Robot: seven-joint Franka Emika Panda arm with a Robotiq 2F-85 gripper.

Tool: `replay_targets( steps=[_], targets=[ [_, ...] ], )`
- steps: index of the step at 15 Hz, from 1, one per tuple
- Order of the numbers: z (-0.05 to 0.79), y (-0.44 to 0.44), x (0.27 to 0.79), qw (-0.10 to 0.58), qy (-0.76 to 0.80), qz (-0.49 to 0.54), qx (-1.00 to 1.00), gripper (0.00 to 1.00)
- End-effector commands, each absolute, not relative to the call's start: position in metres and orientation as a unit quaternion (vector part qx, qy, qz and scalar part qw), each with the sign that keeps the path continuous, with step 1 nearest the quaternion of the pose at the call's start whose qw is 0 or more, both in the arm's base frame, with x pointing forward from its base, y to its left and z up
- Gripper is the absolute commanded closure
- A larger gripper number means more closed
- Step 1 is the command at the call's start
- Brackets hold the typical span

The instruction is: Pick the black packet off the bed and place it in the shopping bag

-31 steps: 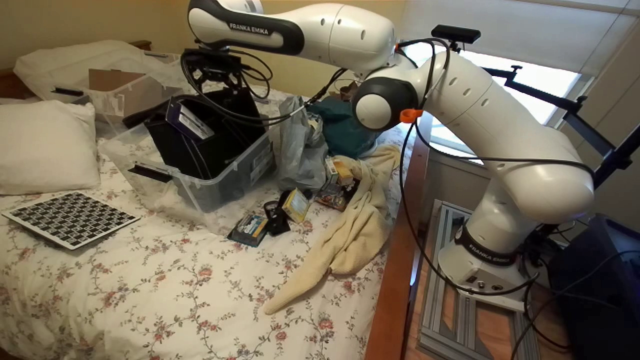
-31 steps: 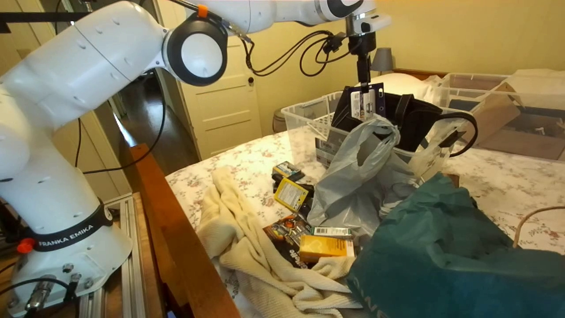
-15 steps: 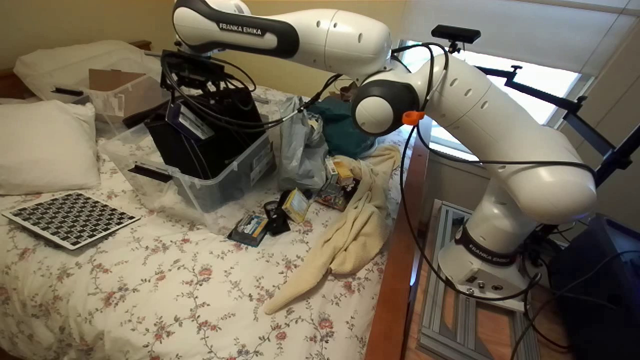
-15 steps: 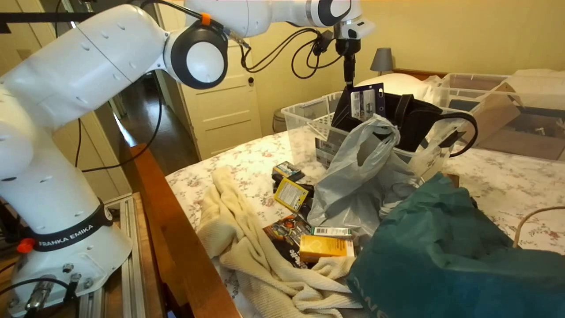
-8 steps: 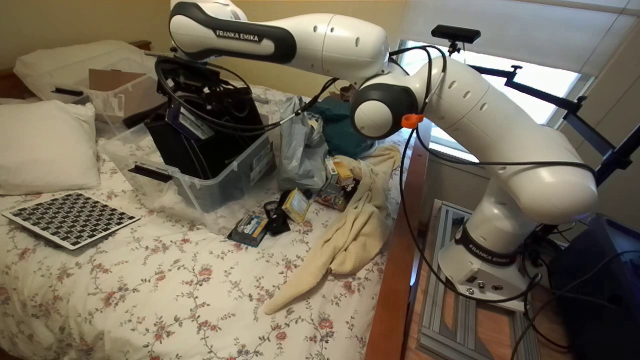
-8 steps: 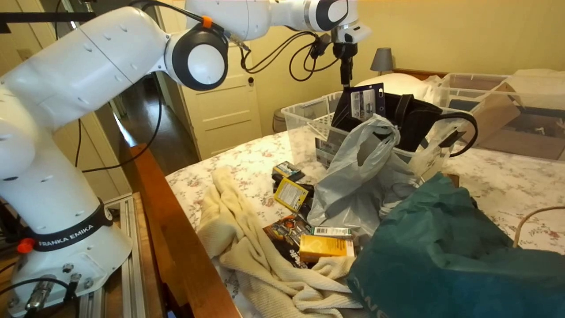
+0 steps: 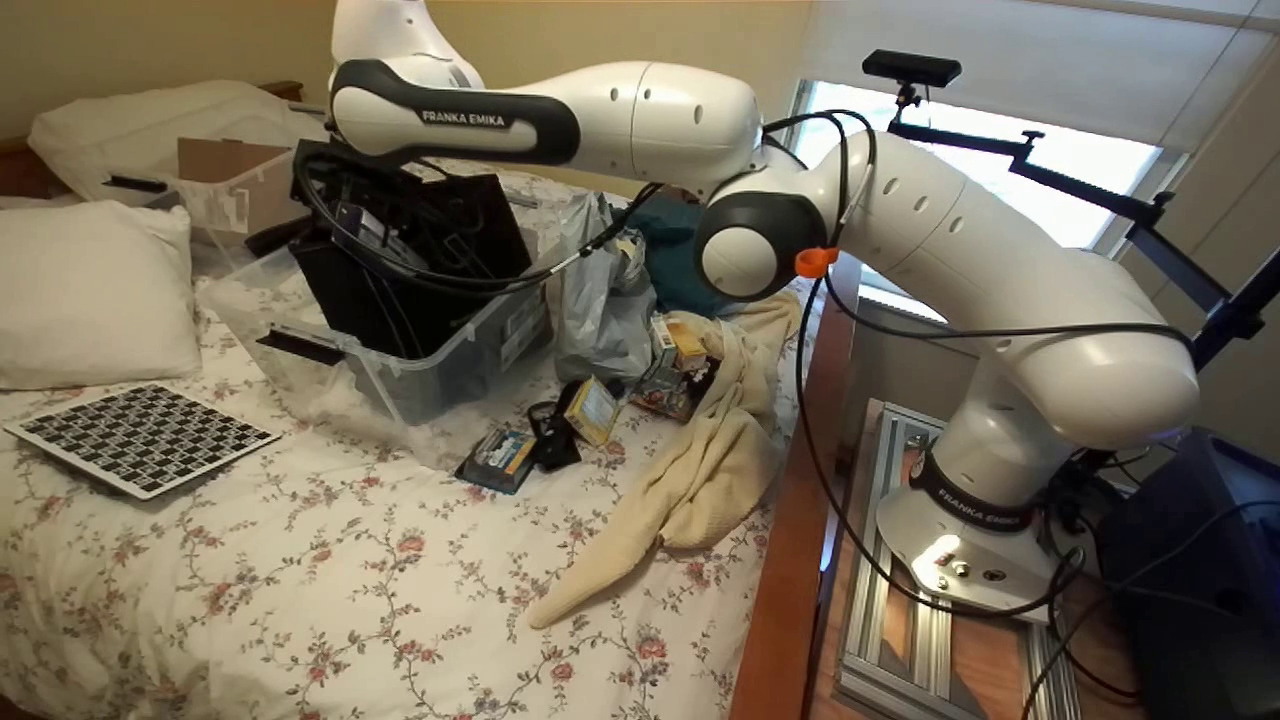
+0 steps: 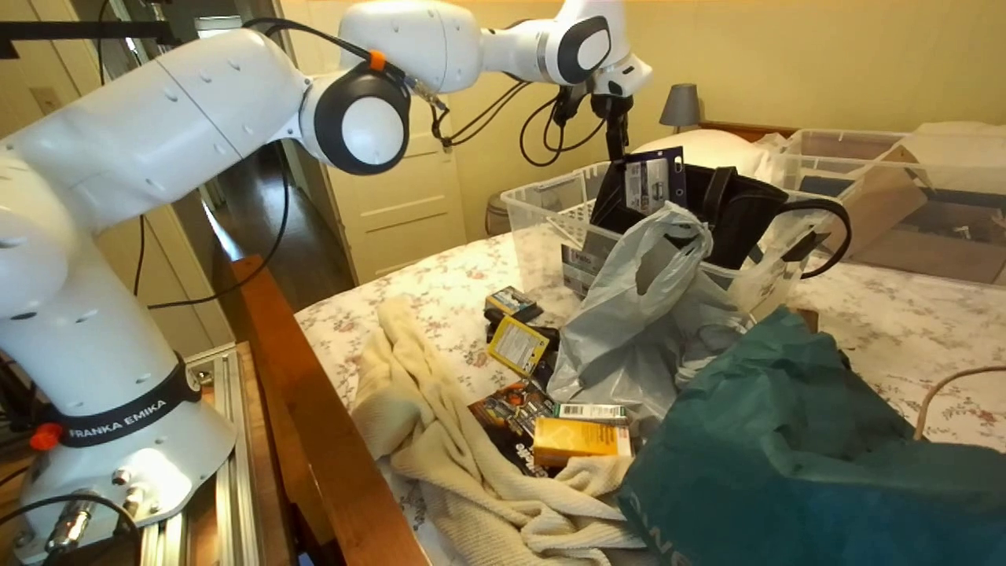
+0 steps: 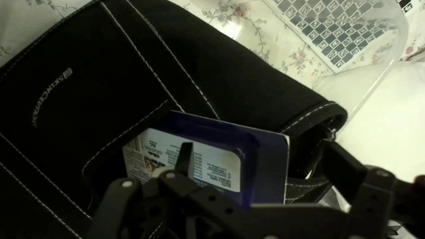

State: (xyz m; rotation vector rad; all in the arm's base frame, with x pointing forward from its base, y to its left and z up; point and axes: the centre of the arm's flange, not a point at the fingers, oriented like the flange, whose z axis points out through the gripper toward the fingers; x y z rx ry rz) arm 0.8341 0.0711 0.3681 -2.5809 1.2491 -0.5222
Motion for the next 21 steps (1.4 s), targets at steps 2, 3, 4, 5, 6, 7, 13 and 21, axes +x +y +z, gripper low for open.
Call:
replay_targets(
  steps=[2, 3, 4, 5, 6, 7, 13, 21],
  targets=[
    [0.354, 0.075, 0.863, 0.086, 0.434, -0.203, -0.874, 0.36],
    [0.352, 0.074, 0.863, 0.08, 0.437, -0.206, -0.872, 0.44],
    [0.351, 0.073, 0.864, 0.077, 0.441, -0.208, -0.87, 0.52],
    [0.352, 0.073, 0.865, 0.079, 0.447, -0.211, -0.866, 0.58],
    [0.354, 0.072, 0.866, 0.082, 0.458, -0.213, -0.859, 0.64],
    [0.356, 0.072, 0.867, 0.086, 0.471, -0.211, -0.852, 0.72],
    [0.356, 0.064, 0.87, 0.076, 0.573, -0.18, -0.796, 0.95],
    [0.366, 0.05, 0.867, 0.074, 0.678, -0.123, -0.721, 1.0]
  ],
)
